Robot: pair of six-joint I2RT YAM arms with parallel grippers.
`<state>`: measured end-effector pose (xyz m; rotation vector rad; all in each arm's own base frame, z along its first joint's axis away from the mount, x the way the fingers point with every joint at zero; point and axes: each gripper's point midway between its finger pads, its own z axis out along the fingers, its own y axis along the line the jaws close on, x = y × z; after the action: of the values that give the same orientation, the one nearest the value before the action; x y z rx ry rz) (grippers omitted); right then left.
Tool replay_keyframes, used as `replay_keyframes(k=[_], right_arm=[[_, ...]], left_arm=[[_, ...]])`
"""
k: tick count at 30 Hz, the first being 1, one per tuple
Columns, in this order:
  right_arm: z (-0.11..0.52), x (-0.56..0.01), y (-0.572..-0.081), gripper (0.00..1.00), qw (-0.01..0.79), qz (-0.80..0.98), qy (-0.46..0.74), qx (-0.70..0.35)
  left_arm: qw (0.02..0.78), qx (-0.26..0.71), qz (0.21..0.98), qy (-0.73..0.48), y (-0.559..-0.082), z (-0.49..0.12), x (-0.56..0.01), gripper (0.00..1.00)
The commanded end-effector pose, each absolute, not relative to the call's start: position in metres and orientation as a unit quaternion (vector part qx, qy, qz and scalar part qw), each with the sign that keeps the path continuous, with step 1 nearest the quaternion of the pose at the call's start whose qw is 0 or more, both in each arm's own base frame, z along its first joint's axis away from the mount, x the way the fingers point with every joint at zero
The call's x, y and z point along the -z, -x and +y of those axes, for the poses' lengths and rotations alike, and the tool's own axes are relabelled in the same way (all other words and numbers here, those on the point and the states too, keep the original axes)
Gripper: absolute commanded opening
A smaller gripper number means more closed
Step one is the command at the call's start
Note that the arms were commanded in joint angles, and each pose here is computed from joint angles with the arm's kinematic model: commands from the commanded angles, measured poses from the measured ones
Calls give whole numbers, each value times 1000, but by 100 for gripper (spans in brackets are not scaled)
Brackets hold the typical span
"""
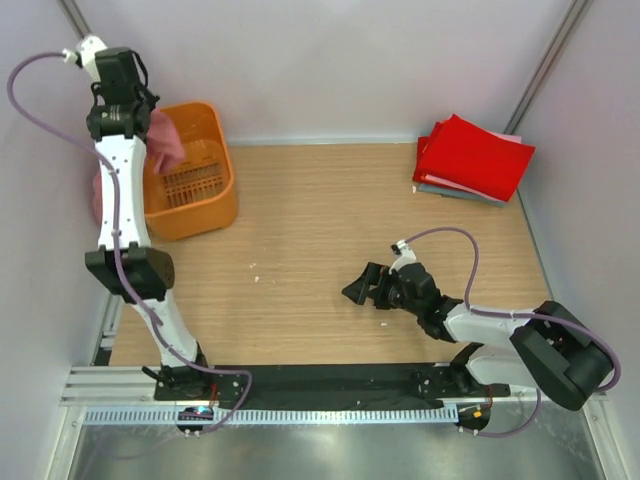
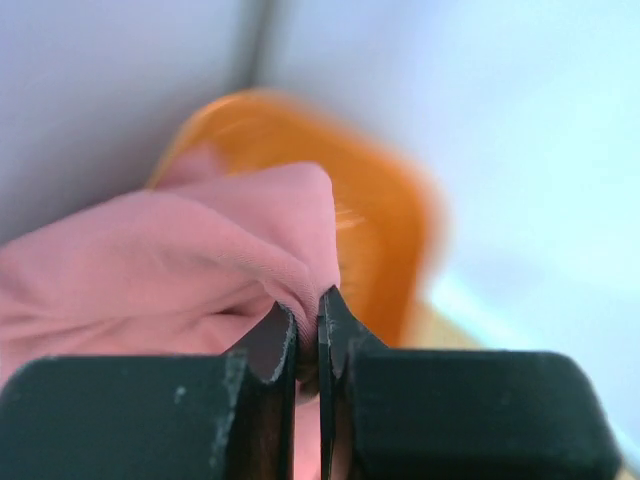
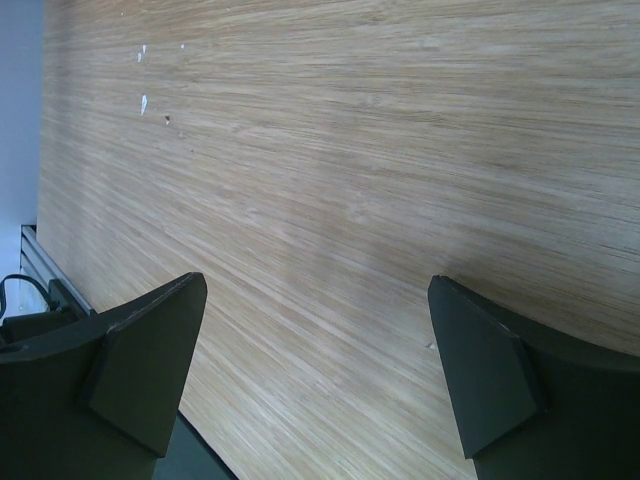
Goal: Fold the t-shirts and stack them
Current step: Grab the tshirt from the pile, then move the tshirt to the center of the board
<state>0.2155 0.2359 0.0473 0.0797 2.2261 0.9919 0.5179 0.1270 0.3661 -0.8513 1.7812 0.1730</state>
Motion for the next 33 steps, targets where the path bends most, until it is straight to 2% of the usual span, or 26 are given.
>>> replay_keyframes(k=[1,2,6,8,9,11,12,13,14,15,16,17,18,19,20,24,27,33], right_arm=[[231,-44,-212,100,346,860,-31,-373],[230,-45,-212,100,348,859,-32,-373],[229,-45,-213,100,350,859,-35,-372],[228,-49,-213,100,356,855,-37,-374],[226,-49,-214,100,362,854,-40,-371],[221,-60,-214,100,376,848,-43,-371],[219,-65,-215,100,384,845,-42,-369],[211,-63,-213,100,384,853,-46,-350],[206,-88,-222,100,418,838,-57,-347],[198,-99,-224,100,433,835,-60,-334],[178,-96,-224,100,439,848,-78,-285],[167,-119,-224,100,467,834,-88,-281],[159,-147,-228,100,491,820,-99,-276],[137,-150,-227,100,505,823,-118,-233],[129,-189,-225,100,539,794,-128,-249],[115,-232,-218,100,577,773,-106,-240],[129,-227,-221,100,548,800,-79,-233],[152,-195,-221,100,496,825,-74,-260]], left_arm=[[766,69,584,259,-448,61,-591,0],[805,106,540,222,-423,38,-634,0],[829,168,508,165,-387,7,-673,1],[810,191,530,163,-385,-2,-661,3],[783,213,566,147,-395,-15,-635,4],[751,257,591,143,-383,-32,-615,5],[702,283,639,135,-396,-48,-566,6],[688,304,649,112,-381,-63,-558,12],[657,318,676,99,-380,-78,-531,21],[603,323,724,91,-385,-91,-475,58],[561,348,749,56,-377,-111,-446,80],[516,345,782,59,-372,-114,-409,98],[468,327,819,60,-371,-113,-358,100],[443,301,841,76,-369,-105,-332,100],[403,280,866,91,-362,-101,-297,100],[404,235,874,131,-366,-83,-270,100],[389,214,882,158,-384,-76,-250,100],[351,261,885,160,-433,-110,-229,99]])
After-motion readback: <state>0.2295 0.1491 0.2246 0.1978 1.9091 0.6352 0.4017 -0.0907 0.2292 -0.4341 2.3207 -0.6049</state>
